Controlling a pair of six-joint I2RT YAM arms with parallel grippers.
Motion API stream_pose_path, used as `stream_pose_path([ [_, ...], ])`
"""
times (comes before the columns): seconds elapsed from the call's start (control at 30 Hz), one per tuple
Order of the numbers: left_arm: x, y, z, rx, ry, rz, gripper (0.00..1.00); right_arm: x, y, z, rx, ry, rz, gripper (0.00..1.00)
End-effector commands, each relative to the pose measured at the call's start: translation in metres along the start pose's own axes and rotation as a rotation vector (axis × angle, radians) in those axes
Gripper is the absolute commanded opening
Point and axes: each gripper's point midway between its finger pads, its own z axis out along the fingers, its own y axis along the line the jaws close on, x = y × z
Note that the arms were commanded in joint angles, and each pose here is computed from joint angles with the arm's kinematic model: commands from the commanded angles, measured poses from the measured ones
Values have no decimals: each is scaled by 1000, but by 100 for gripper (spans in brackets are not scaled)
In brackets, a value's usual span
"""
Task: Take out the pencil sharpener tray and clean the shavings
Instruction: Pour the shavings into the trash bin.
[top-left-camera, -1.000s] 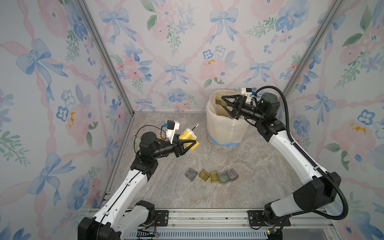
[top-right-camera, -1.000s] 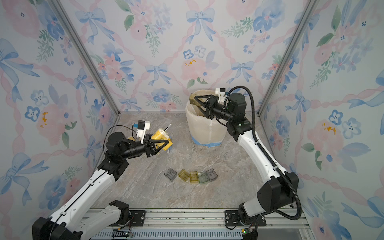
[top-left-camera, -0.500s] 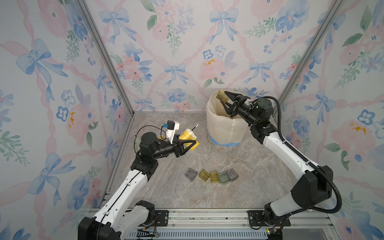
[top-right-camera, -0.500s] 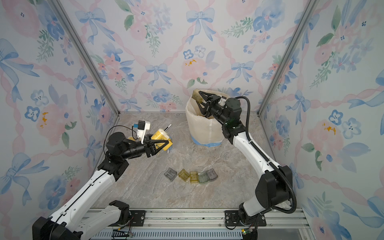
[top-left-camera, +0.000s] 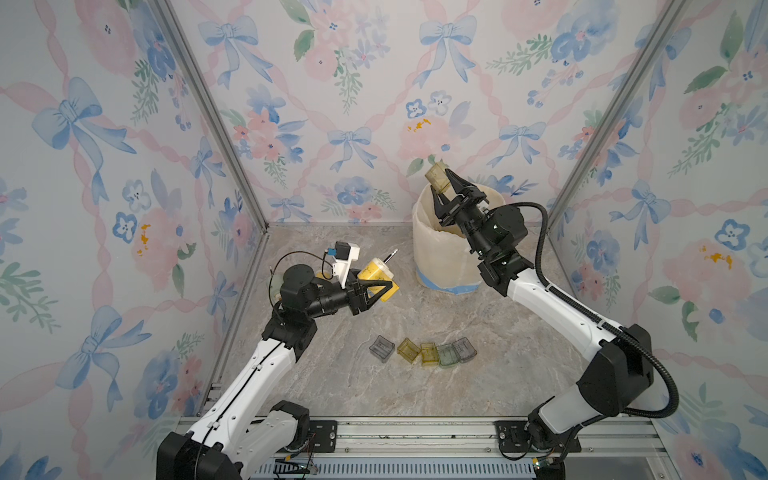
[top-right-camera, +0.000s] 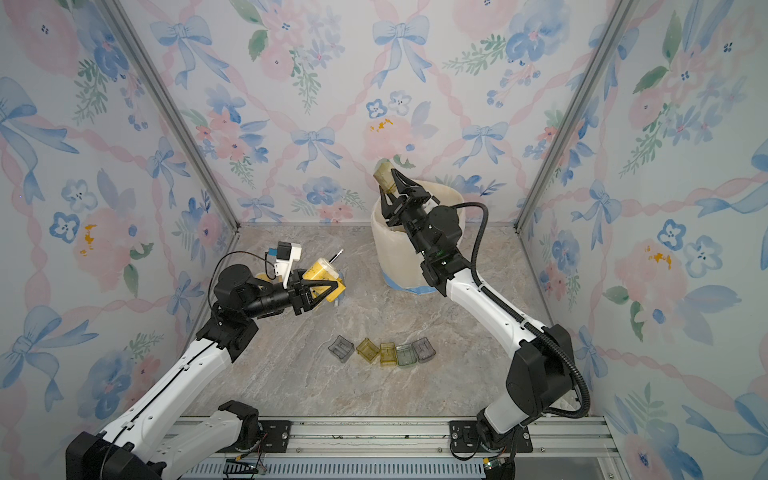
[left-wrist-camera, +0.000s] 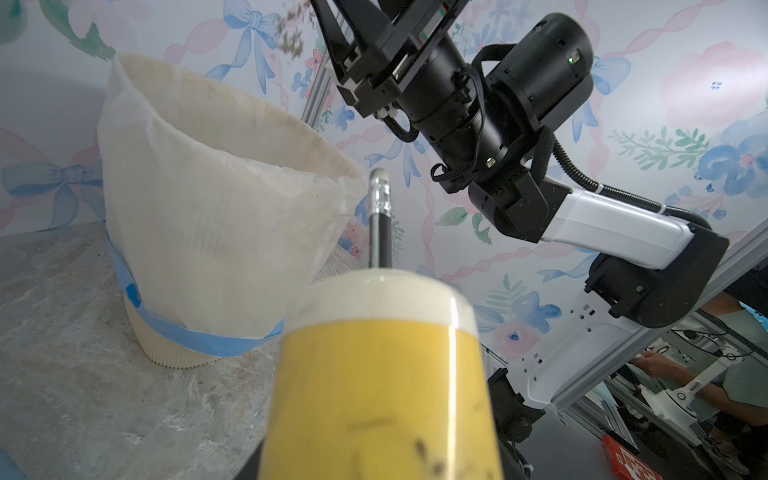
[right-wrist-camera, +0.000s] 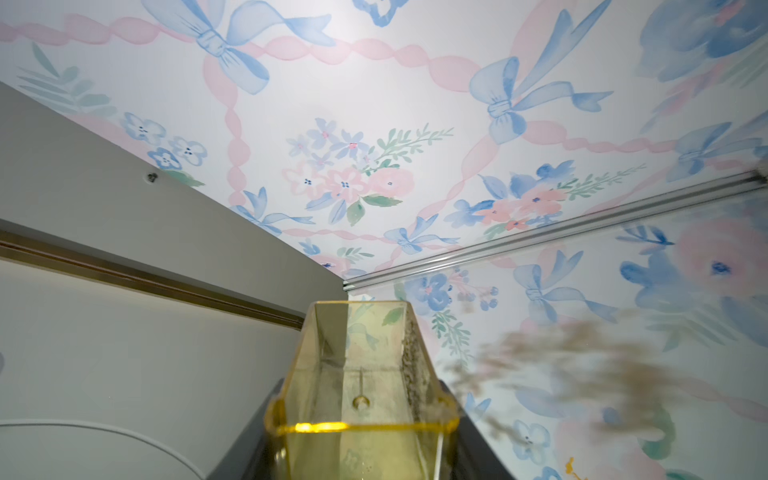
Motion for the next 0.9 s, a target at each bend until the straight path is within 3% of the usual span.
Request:
stream_pose_path([
  [0.0,3,-1,2,13,5,2,0,0,29,-2,-171,-28,47,45],
  [0.13,5,-4,3,20,9,2,0,-26,25,-18,-220,-114,57,46],
  [0.27,6,-7,4,27,11,10,0,-39,10,-16,-232,-120,103,46],
  [0.53,8,-6,6,23,15,8,0,-14,22,-2,-280,11,84,46],
  [0.7,8,-2,6,3,9,12,0,-12,14,-15,-177,46,6,46],
  [0.8,9,3,8,-17,7,6,0,-18,15,-23,-181,50,-11,46],
  [0.87,9,9,8,-40,2,4,0,-11,25,-20,-191,117,-51,46],
])
